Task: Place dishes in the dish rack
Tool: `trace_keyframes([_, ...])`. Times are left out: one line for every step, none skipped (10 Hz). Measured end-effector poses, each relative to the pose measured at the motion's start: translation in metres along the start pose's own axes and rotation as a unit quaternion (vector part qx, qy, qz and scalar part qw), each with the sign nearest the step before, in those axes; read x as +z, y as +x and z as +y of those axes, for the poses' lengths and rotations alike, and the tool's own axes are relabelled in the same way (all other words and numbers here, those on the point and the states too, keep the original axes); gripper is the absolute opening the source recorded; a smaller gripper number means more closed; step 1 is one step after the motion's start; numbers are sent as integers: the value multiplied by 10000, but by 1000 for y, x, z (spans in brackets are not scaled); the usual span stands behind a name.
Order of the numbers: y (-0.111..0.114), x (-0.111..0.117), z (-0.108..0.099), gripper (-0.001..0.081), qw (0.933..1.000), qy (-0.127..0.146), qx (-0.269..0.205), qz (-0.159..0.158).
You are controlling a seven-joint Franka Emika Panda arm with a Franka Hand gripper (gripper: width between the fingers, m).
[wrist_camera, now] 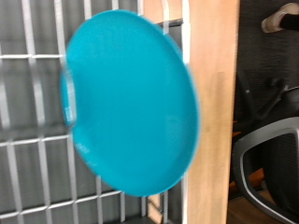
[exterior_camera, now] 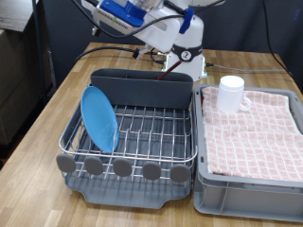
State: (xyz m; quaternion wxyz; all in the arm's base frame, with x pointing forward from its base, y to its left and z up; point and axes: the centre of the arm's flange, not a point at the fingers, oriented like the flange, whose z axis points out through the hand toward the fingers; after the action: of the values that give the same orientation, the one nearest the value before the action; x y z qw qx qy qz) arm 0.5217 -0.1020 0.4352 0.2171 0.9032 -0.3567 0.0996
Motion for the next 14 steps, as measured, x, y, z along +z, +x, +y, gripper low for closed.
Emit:
trace_keyframes([-8, -10, -10, 803, 9998, 17, -124, -176])
trace_keyframes([-17, -22, -21, 803, 9993, 24, -223, -308])
trace_keyframes([-29, -33, -31, 803, 9989, 49, -260, -392])
trace_keyframes([-40, -44, -40, 803, 9988, 104, -183, -440])
trace_keyframes([-52, -55, -50, 803, 9986, 201, -60, -477])
trace_keyframes([-64, -65, -60, 803, 9983, 295, 54, -498])
trace_keyframes([-77, -74, -69, 803, 9977, 395, 160, -536])
trace_keyframes([-91, -83, -78, 803, 9968, 482, 244, -587])
trace_keyframes([-105, -91, -87, 803, 9958, 559, 311, -648])
trace_keyframes([-120, -99, -95, 803, 9949, 616, 379, -708])
trace_keyframes([-134, -107, -102, 803, 9942, 654, 414, -743])
trace_keyframes([-149, -115, -110, 803, 9941, 687, 421, -728])
trace_keyframes([-164, -122, -116, 803, 9941, 717, 418, -700])
trace_keyframes([-178, -131, -121, 803, 9941, 754, 403, -661])
